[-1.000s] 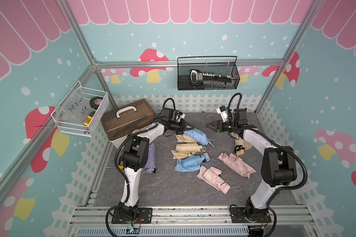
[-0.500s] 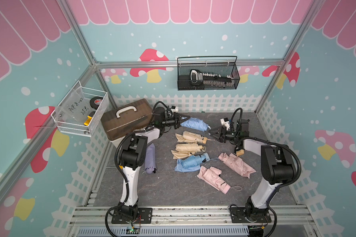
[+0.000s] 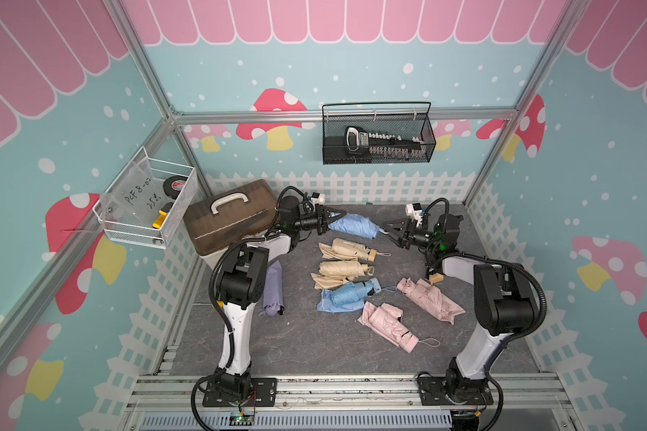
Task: Take umbrellas out of sleeves
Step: Take out the umbrella from the umbrella sleeve.
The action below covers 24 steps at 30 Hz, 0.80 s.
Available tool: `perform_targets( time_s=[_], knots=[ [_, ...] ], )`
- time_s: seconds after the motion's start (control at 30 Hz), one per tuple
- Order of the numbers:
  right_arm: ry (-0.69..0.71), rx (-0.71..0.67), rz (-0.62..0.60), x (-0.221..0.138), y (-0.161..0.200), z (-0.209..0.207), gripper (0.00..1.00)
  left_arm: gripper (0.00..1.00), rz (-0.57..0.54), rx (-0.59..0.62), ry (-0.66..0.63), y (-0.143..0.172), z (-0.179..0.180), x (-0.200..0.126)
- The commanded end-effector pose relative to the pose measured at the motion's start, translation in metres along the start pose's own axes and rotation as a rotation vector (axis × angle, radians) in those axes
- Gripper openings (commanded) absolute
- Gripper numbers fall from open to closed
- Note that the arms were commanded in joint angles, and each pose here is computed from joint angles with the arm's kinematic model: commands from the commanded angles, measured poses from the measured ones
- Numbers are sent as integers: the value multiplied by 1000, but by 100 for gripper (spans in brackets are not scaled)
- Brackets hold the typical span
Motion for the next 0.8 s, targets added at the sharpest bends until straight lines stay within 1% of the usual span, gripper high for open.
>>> perform_targets(
  time_s=[0.0,0.2,0.37,0.47,0.57,0.7,0.77],
  knots=[
    [-49,-2,-7,5,-3,6,50,0,34,68,49,13,-29,1],
    [-44,22,24,15,5,-2,43,0,43,73,51,15,-30,5],
    [-47,32,39,22,10,-5,39,0,44,75,54,16,-31,5],
    [-50,37,46,23,10,-6,35,0,40,76,55,15,-31,5],
    [-51,43,50,23,11,-6,32,0,36,79,57,14,-31,5],
    [-58,68,69,24,16,-8,33,0,32,84,58,14,-31,5],
    [-70,80,82,24,18,-7,39,0,30,85,58,14,-30,5]
  ],
)
Point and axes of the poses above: each gripper's point midway between its finger pads, its own x axis out along the fingers, its own z axis along the line the jaws close on, y = z × x, the point moved 8 cm from there along -x, back along the fingers, and after that the axes turned 14 degrees about -x, right-handed, at the moved point
